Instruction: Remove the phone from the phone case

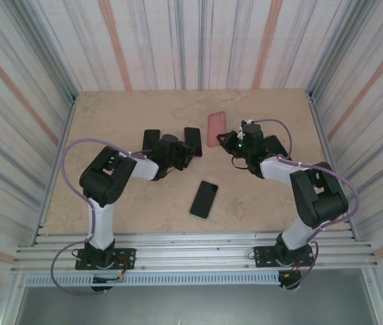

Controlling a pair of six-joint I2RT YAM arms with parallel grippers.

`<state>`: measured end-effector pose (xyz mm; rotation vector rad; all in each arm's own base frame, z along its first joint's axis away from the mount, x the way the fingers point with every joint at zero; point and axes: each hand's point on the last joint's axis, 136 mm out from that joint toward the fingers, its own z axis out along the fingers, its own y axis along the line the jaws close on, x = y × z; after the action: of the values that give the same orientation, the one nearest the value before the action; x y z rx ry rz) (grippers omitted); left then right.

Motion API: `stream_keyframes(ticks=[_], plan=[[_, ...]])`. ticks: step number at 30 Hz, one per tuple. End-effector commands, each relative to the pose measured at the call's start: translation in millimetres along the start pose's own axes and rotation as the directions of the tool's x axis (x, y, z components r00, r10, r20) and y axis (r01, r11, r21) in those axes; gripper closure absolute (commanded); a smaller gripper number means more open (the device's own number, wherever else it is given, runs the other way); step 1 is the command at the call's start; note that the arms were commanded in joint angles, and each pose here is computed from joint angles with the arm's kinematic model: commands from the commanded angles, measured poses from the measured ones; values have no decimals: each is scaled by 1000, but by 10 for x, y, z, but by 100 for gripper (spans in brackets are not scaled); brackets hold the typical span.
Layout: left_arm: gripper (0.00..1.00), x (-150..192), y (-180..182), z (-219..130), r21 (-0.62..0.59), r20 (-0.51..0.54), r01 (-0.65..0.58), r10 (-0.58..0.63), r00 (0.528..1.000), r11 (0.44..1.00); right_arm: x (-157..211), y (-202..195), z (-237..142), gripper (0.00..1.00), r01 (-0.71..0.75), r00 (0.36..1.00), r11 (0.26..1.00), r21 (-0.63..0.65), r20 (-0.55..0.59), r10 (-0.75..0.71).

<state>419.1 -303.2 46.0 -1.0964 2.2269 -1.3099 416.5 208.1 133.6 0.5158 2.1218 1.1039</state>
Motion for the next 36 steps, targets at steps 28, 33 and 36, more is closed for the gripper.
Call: stream_keyframes(ticks=[28,33,36], plan=[[40,-95,-409,-500,11,19,-39,38,999,999,232,-385,387,92,54,985,996,77,-166,-41],[38,-117,-567,-723,28,19,-99,99,995,995,198,-472,477,92,50,983,995,90,-179,-33],[38,-133,-623,-859,33,14,-142,141,990,989,205,-544,535,91,44,981,995,95,-194,-25]])
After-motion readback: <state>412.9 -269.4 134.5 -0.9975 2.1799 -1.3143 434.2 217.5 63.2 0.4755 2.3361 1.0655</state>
